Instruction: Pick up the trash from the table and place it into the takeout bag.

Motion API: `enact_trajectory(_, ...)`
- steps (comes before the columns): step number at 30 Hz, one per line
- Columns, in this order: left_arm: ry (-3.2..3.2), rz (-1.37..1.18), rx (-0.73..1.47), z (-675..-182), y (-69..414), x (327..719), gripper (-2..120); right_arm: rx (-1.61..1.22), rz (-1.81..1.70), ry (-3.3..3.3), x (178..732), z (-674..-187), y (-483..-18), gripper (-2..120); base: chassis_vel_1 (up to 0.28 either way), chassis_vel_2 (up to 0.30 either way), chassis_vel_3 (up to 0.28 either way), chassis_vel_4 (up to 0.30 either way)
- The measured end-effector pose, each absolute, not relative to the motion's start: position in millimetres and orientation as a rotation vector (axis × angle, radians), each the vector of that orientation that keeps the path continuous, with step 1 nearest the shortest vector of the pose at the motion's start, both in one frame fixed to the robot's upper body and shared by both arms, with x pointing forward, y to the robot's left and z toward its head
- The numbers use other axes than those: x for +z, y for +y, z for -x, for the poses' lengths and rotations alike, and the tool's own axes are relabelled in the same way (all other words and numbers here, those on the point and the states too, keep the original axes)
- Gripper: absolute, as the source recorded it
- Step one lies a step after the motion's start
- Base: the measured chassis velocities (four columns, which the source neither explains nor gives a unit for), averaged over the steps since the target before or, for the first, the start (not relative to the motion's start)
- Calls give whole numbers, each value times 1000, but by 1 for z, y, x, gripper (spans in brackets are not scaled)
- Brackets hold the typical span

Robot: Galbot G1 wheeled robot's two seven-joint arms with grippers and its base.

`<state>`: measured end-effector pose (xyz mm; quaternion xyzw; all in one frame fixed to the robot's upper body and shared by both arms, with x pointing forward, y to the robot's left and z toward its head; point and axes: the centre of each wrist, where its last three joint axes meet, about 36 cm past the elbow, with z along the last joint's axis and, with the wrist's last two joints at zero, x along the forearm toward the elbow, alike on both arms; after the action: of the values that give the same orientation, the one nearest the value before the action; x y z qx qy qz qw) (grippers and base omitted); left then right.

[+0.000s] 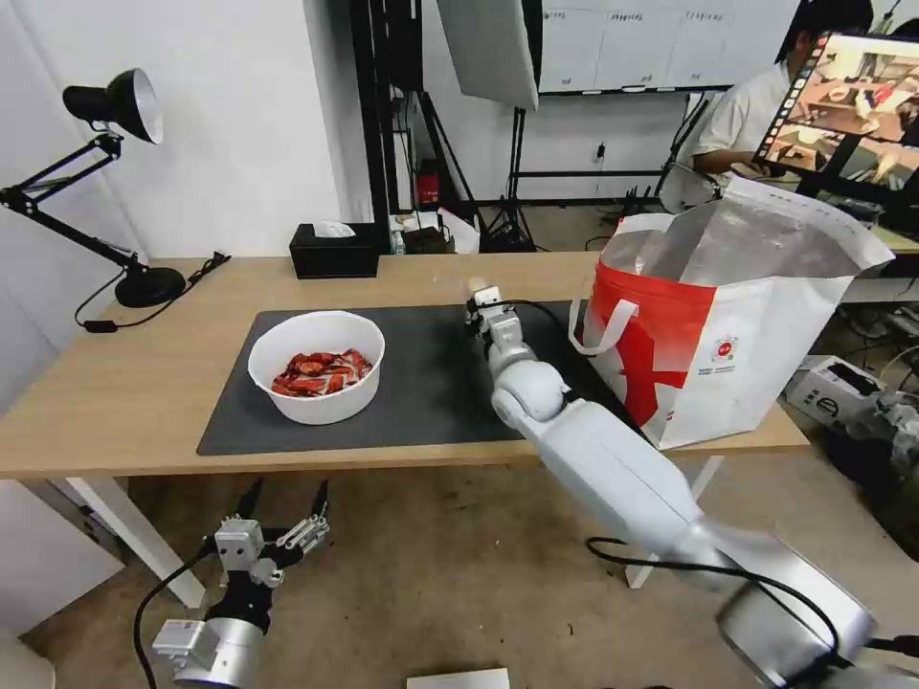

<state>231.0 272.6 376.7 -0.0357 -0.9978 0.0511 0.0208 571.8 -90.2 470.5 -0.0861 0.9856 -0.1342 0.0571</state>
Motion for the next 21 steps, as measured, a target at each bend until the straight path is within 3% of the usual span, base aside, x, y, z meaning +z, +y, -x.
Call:
enact_trajectory(12, -3099, 106, 143, -226, 273, 382, 100, -298, 182, 2772, 511, -497, -100, 7, 0, 0, 0, 0)
enact_trajectory(21, -3098, 103, 133, -223, 271, 381, 100, -309, 48, 2734, 541, -478, -138, 7, 0, 0, 0, 0)
